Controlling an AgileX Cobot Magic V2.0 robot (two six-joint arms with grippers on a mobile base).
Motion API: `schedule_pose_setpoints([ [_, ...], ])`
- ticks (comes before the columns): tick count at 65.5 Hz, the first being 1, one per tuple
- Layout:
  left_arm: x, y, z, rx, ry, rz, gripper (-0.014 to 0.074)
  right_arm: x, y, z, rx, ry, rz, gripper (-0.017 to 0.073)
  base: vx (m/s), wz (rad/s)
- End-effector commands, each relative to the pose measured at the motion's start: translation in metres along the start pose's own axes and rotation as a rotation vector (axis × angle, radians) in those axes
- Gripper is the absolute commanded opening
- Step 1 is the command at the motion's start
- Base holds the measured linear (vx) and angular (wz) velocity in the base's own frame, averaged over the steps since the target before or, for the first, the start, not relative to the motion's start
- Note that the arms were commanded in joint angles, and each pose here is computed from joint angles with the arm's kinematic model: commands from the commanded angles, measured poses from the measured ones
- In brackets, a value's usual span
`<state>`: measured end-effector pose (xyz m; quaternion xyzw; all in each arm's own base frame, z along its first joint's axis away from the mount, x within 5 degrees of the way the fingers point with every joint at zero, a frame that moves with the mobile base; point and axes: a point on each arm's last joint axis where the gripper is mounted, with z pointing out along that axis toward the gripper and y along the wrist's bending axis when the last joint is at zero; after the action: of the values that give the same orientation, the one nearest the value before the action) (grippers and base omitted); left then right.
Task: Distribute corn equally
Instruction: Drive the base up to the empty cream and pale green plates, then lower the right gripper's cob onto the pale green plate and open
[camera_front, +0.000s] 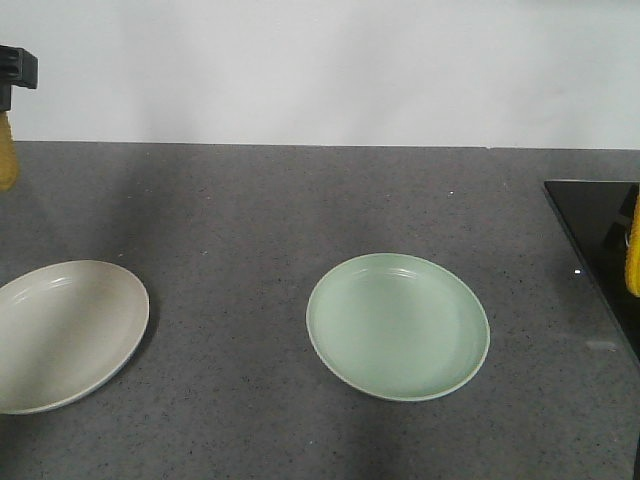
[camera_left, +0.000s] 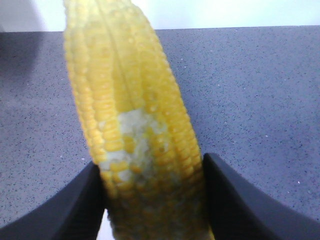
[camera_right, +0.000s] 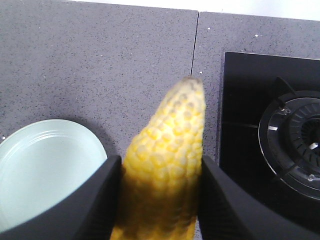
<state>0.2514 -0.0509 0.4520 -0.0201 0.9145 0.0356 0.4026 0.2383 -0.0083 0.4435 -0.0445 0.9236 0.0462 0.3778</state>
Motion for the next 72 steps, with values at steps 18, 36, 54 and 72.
schedule_pose_setpoints([
  [18, -0.009, 0.005, -0.018, 0.012, -0.109, -0.013, 0.0093, -0.008, 0.001, -0.015, 0.011, -0.106, -0.003, 0.0080, 0.00, 0.00],
  [36, -0.009, 0.005, -0.018, 0.012, -0.109, -0.013, 0.0093, -0.009, 0.002, -0.015, 0.002, -0.111, 0.002, 0.0080, 0.00, 0.00],
  [54, -0.009, 0.005, -0.018, 0.012, -0.109, -0.013, 0.0093, -0.013, 0.015, -0.003, -0.171, -0.099, -0.016, 0.0080, 0.00, 0.00],
  [72, -0.009, 0.005, -0.018, 0.012, -0.109, -0.013, 0.0093, -0.017, 0.019, 0.055, -0.394, 0.054, 0.003, 0.0080, 0.00, 0.00],
])
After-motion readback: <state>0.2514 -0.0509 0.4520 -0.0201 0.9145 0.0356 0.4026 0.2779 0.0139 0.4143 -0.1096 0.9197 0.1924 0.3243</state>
